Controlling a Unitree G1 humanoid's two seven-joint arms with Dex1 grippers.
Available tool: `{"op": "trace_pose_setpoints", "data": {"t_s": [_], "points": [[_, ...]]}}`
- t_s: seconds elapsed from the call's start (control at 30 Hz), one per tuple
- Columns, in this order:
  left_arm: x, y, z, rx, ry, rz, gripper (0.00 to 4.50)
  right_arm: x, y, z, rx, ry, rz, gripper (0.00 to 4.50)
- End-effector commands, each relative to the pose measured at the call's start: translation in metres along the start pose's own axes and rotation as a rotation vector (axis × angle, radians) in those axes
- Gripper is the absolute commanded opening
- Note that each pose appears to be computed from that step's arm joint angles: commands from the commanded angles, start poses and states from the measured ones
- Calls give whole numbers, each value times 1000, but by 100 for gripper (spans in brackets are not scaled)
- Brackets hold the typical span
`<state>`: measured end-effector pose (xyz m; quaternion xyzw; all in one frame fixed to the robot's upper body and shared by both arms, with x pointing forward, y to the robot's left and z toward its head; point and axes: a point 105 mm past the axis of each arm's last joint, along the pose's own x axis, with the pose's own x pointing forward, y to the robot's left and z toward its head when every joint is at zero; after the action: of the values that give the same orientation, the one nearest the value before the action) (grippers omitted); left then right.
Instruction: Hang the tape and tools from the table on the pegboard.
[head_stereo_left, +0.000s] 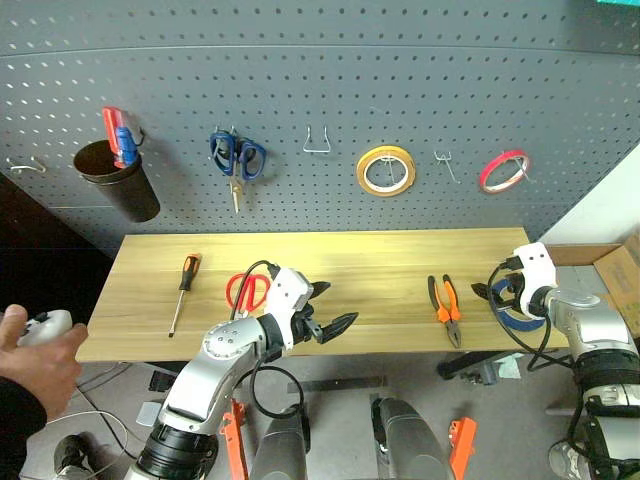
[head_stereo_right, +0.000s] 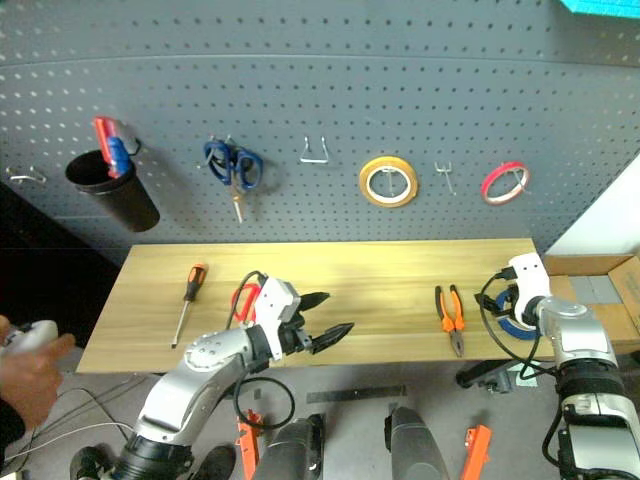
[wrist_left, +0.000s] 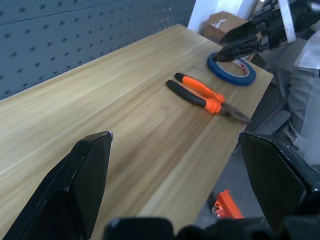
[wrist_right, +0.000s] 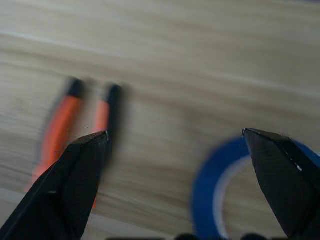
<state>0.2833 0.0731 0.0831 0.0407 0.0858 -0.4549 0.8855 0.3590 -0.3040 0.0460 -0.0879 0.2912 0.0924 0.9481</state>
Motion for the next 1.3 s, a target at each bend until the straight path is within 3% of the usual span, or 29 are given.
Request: {"op": "trace_pose_setpoints", "data": {"t_s": [0.03, 0.4, 0.83, 0.93, 1.23, 1.3], "points": [[9, -15, 14, 13, -44, -57, 430, -7, -25, 0, -36, 25, -93, 450], [33, -41, 29, 83, -82, -179, 430, -9, -17, -20, -38, 116, 2, 450], [30, -60, 38, 88, -128, -186, 430, 8, -8, -35, -11, 163, 41, 450], [28, -61, 37, 91, -123, -187, 433, 10, -10, -35, -19, 167, 33, 392], [20, -62, 36, 74, -121, -199, 433, 8, -5, -39, -42, 169, 52, 68], [18, -62, 36, 74, -123, -196, 433, 7, -4, -38, -26, 152, 48, 37]]}}
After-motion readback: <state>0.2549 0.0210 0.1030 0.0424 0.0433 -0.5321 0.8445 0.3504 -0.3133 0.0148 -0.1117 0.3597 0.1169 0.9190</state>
